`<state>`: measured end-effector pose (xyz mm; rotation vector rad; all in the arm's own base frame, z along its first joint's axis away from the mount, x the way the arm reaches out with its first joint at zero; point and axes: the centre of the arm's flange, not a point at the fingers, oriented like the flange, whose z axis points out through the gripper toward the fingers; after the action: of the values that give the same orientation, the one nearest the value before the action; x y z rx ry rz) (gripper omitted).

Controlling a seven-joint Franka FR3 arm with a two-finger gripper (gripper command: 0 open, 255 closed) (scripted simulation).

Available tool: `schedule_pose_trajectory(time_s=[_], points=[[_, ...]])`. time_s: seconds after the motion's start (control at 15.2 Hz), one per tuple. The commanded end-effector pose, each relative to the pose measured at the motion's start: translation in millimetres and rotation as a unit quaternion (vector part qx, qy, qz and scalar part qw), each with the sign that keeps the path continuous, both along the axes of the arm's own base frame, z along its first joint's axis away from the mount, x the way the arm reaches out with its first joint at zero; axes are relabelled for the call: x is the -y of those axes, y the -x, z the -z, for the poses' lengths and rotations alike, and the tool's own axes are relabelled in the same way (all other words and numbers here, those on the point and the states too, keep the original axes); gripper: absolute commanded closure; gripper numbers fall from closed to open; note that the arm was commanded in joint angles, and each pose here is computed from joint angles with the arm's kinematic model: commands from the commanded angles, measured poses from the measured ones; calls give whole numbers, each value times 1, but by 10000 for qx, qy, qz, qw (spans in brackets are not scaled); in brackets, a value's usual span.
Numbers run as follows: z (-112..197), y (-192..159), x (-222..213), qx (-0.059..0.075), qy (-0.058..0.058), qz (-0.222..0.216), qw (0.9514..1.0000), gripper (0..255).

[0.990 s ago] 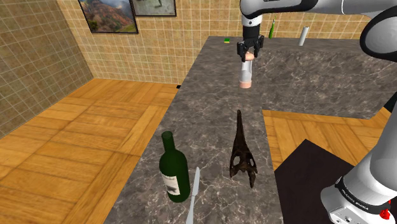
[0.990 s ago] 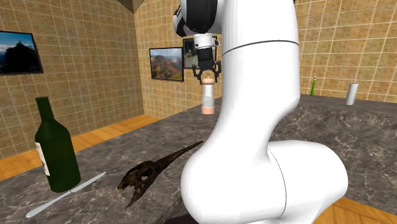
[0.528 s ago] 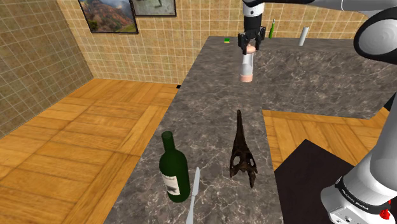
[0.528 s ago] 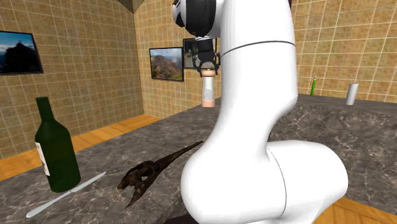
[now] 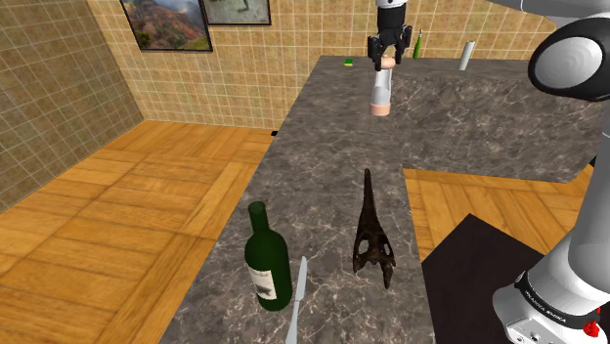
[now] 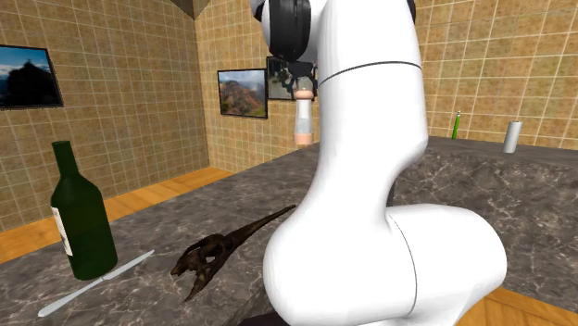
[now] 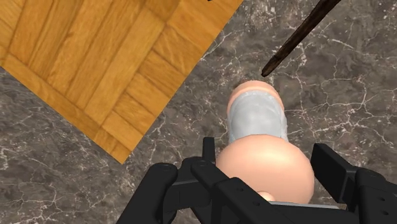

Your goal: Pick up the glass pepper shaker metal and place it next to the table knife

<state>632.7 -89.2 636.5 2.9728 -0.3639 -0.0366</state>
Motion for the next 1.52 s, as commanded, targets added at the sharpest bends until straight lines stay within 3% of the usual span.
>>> schedule_pose_trajectory(time_s=[0.0, 0.13, 1.45], points=[[-11, -1, 0, -1, 0, 1, 10000, 255], [-20, -1, 0, -1, 0, 1, 10000, 255], [74, 52, -241, -1, 0, 1, 10000, 255]])
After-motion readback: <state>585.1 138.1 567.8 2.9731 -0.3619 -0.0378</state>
